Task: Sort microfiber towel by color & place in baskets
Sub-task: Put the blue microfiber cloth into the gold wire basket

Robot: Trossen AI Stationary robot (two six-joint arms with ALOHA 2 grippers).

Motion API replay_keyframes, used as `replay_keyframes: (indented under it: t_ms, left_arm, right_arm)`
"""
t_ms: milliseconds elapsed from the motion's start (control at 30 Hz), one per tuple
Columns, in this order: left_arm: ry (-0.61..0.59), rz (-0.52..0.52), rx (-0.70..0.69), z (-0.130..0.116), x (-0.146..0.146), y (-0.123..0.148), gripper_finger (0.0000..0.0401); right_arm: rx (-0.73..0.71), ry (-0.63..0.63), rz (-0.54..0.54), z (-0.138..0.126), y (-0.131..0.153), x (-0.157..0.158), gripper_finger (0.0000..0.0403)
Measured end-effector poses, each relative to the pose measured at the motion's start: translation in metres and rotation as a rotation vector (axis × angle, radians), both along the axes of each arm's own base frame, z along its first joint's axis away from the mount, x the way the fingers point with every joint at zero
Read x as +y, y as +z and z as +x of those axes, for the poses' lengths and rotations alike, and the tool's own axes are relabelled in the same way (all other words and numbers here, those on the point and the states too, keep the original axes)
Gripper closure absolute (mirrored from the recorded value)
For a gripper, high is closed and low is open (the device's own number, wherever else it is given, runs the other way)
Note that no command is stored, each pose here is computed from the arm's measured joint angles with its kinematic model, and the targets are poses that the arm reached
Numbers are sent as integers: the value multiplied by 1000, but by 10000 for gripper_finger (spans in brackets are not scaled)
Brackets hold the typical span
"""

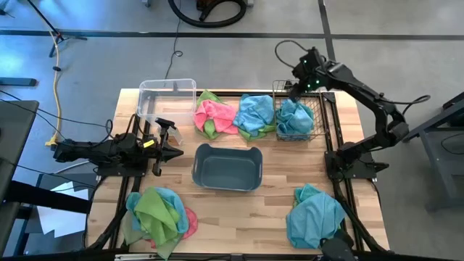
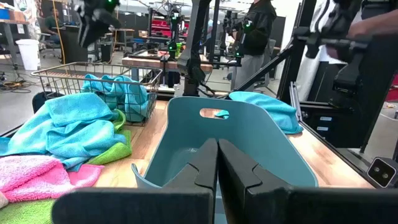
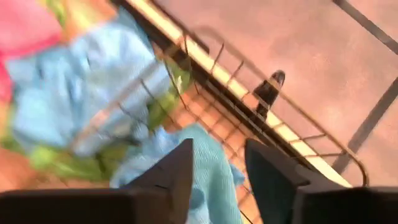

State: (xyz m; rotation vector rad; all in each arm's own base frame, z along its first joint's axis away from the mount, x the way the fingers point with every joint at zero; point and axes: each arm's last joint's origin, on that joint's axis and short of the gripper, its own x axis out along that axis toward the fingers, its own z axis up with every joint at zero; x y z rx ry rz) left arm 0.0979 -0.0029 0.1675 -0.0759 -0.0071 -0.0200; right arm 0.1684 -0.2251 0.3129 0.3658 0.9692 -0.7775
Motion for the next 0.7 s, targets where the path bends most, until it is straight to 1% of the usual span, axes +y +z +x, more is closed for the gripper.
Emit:
replay_keyframes:
  t_ms: [67, 133, 233, 300, 400, 500, 633, 700]
  left_arm:
    - [0, 0, 0, 0, 0, 0, 401]
    - [0, 0, 0, 0, 0, 0, 401]
    - [0, 0, 0, 0, 0, 0, 401]
    - [0, 0, 0, 0, 0, 0, 401]
    - [0, 0, 0, 0, 0, 0, 401]
    - [0, 0, 0, 0, 0, 0, 401]
    - [0, 0, 0, 0, 0, 0, 401]
    - [0, 0, 0, 0, 0, 0, 401]
  right_arm:
    - [-72, 2, 23, 3, 9, 1, 229]
    - [-162, 30, 65, 8, 17, 4, 209]
    - [-309, 84, 141, 18, 24, 8, 188]
    - [-376, 122, 178, 26, 26, 13, 179]
    - [-411, 170, 188, 40, 28, 23, 174]
    - [-433, 232, 171, 53, 31, 33, 174]
    - [-455, 240, 157, 66, 34, 44, 173]
    - [-453, 268, 183, 70, 33, 51, 173]
